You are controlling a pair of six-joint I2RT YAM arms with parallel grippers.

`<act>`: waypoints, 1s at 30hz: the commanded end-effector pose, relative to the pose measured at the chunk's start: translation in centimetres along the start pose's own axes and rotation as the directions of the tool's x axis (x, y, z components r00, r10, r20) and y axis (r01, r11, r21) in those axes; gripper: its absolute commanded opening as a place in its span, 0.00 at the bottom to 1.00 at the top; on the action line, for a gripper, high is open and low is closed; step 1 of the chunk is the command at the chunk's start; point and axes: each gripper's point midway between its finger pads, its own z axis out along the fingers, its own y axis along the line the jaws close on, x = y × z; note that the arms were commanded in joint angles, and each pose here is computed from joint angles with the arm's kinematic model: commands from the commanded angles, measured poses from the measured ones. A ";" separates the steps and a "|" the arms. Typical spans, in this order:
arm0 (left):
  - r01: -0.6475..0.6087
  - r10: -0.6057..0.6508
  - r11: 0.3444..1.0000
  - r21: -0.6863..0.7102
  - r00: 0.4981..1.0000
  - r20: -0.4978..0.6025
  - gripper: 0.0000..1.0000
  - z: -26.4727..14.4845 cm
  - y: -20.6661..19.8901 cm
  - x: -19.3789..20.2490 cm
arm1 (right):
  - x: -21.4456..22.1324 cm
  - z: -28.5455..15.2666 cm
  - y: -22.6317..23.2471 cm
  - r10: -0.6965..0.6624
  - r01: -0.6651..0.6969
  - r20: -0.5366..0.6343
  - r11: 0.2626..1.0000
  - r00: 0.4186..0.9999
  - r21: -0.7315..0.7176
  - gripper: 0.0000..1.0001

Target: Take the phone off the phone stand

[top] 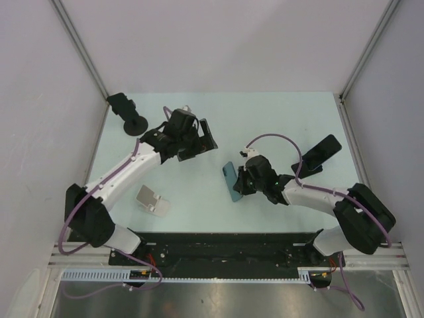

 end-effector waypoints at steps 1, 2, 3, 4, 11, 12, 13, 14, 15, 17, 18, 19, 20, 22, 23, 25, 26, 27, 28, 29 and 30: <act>0.048 -0.047 0.996 0.081 0.999 -0.011 1.00 -1.8 -1.3 0.6 | -3.8 -3.9 -1.2 -0.210 0.176 0.108 0.949 0.972 0.263 0.00; 0.055 -0.054 0.994 0.094 0.998 -0.023 1.00 -1.9 -1.5 0.9 | -4.4 -4.5 -0.8 -0.234 0.190 0.127 0.939 0.964 0.288 0.00; 0.058 -0.055 0.992 0.109 0.998 -0.032 1.00 -2.0 -2.0 1.2 | -4.5 -5.1 -1.0 -0.257 0.206 0.123 0.924 0.959 0.323 0.00; 0.061 -0.054 0.989 0.137 0.997 -0.049 1.00 -2.2 -2.9 1.8 | -5.1 -6.0 -0.4 -0.292 0.221 0.158 0.907 0.943 0.358 0.00; 0.095 -0.075 0.967 0.235 0.993 -0.093 1.00 -2.9 -6.2 3.3 | -7.1 -9.4 2.4 -0.458 0.302 0.250 0.824 0.853 0.479 0.00; 0.101 -0.080 0.964 0.247 0.992 -0.094 1.00 -3.1 -6.5 3.3 | -7.4 -9.6 2.9 -0.478 0.316 0.259 0.817 0.840 0.483 0.00; 0.109 -0.087 0.958 0.266 0.992 -0.092 0.99 -3.4 -7.1 3.2 | -7.7 -9.9 3.0 -0.492 0.315 0.266 0.804 0.829 0.503 0.00; 0.112 -0.090 0.954 0.277 0.992 -0.091 0.98 -3.5 -7.4 3.2 | -7.5 -9.8 3.8 -0.506 0.331 0.273 0.803 0.819 0.495 0.00; 0.111 -0.090 0.952 0.284 0.992 -0.087 0.97 -3.6 -7.6 3.1 | -7.5 -9.8 3.9 -0.522 0.343 0.269 0.793 0.810 0.503 0.00; 0.114 -0.091 0.951 0.288 0.992 -0.092 0.93 -3.4 -8.0 3.3 | -7.7 -9.8 4.3 -0.538 0.346 0.277 0.780 0.796 0.522 0.00; 0.116 -0.090 0.952 0.284 0.990 -0.104 0.92 -3.2 -8.0 3.7 | -7.5 -9.8 4.9 -0.549 0.358 0.280 0.777 0.788 0.518 0.00; 0.128 -0.099 0.951 0.282 0.988 -0.115 0.88 -3.1 -8.1 3.9 | -7.7 -10.0 5.0 -0.557 0.355 0.285 0.769 0.780 0.532 0.00; 0.136 -0.104 0.954 0.267 0.986 -0.130 0.86 -2.6 -7.7 4.4 | -7.7 -9.9 5.2 -0.560 0.354 0.290 0.768 0.777 0.533 0.00; 0.145 -0.108 0.955 0.260 0.982 -0.153 0.79 -2.4 -7.6 5.2 | -7.6 -10.0 5.6 -0.575 0.362 0.290 0.757 0.765 0.545 0.00; 0.146 -0.106 0.956 0.255 0.981 -0.163 0.77 -2.3 -7.5 5.6 | -7.6 -10.0 5.9 -0.576 0.361 0.298 0.758 0.761 0.544 0.00; 0.144 -0.097 0.955 0.259 0.978 -0.185 0.70 -2.3 -7.9 6.4 | -7.4 -9.8 6.1 -0.593 0.374 0.290 0.745 0.751 0.553 0.00; 0.140 -0.092 0.955 0.261 0.978 -0.190 0.68 -2.3 -8.1 6.6 | -7.4 -9.7 6.2 -0.596 0.377 0.290 0.742 0.749 0.554 0.00; 0.132 -0.080 0.956 0.261 0.976 -0.201 0.65 -2.1 -8.2 7.1 | -7.3 -9.5 6.2 -0.600 0.379 0.285 0.738 0.747 0.559 0.00; 0.129 -0.075 0.954 0.269 0.976 -0.202 0.59 -2.3 -8.5 7.2 | -7.2 -9.5 6.3 -0.606 0.381 0.283 0.731 0.744 0.566 0.00; 0.124 -0.069 0.955 0.271 0.976 -0.205 0.55 -2.3 -8.6 7.3 | -7.2 -9.4 6.4 -0.613 0.386 0.281 0.726 0.738 0.569 0.00; 0.120 -0.063 0.955 0.270 0.976 -0.211 0.51 -2.2 -8.6 7.6 | -7.1 -9.4 6.5 -0.619 0.390 0.280 0.722 0.734 0.571 0.00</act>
